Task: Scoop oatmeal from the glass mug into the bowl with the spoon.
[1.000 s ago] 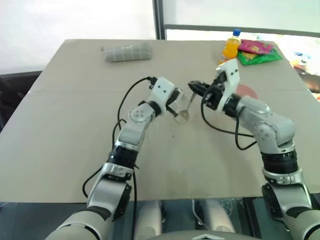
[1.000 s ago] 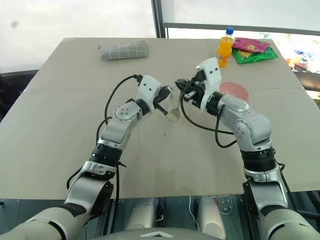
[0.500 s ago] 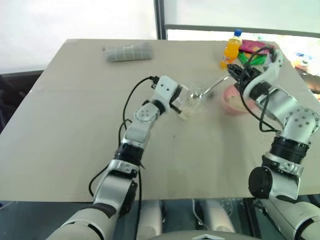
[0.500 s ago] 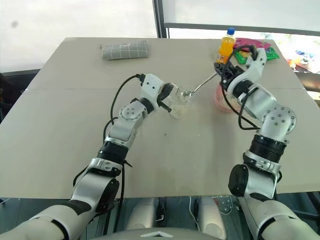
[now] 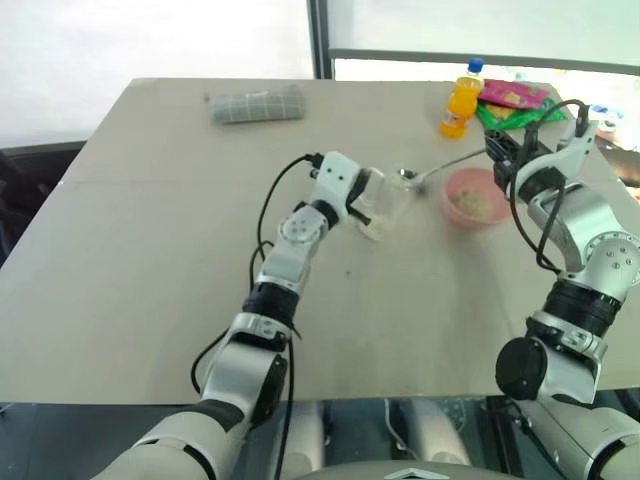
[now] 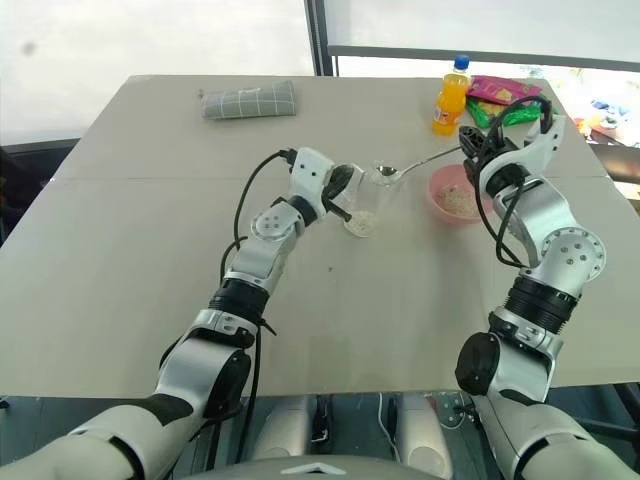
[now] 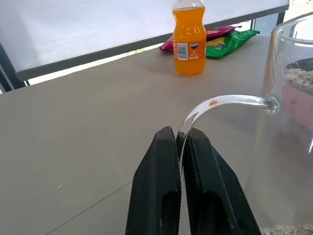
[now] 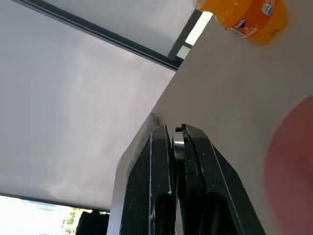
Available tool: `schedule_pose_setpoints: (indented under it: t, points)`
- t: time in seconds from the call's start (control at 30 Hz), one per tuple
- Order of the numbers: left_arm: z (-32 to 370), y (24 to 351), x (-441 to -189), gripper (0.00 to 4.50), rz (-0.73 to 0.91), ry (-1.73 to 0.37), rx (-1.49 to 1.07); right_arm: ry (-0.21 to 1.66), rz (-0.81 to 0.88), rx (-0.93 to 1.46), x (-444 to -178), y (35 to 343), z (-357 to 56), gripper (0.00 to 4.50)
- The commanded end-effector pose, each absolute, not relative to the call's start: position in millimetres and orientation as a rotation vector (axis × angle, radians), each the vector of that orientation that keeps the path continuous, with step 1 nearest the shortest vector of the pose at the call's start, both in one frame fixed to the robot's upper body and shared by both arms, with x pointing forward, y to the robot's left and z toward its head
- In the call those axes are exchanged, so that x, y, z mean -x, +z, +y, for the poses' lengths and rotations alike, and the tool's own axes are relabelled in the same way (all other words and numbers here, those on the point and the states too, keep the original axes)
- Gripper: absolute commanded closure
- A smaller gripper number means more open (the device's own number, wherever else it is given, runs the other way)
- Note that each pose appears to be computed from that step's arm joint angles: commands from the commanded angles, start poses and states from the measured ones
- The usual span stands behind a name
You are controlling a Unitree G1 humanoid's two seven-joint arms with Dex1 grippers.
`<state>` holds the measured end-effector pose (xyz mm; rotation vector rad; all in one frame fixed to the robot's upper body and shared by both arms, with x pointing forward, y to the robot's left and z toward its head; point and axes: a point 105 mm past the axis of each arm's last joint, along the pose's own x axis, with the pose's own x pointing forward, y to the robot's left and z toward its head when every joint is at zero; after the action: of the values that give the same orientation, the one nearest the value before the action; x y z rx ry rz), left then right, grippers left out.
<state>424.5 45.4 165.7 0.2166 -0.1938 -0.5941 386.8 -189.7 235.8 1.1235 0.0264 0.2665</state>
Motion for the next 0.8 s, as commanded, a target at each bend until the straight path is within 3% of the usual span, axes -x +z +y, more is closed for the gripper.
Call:
schedule_pose_setpoints:
  t: [0.03, 0.8]
  points:
    - [44.6, 184.1, -425.6, 4.45, -0.261, -0.585, -0.179, 0.268, -0.046, -1.159, -382.6, 248.7, -201.0, 4.5]
    - [39.7, 186.7, -423.8, 4.45, -0.333, -0.612, -0.21, 0.314, -0.124, -1.275, -371.2, 263.9, -203.6, 4.5]
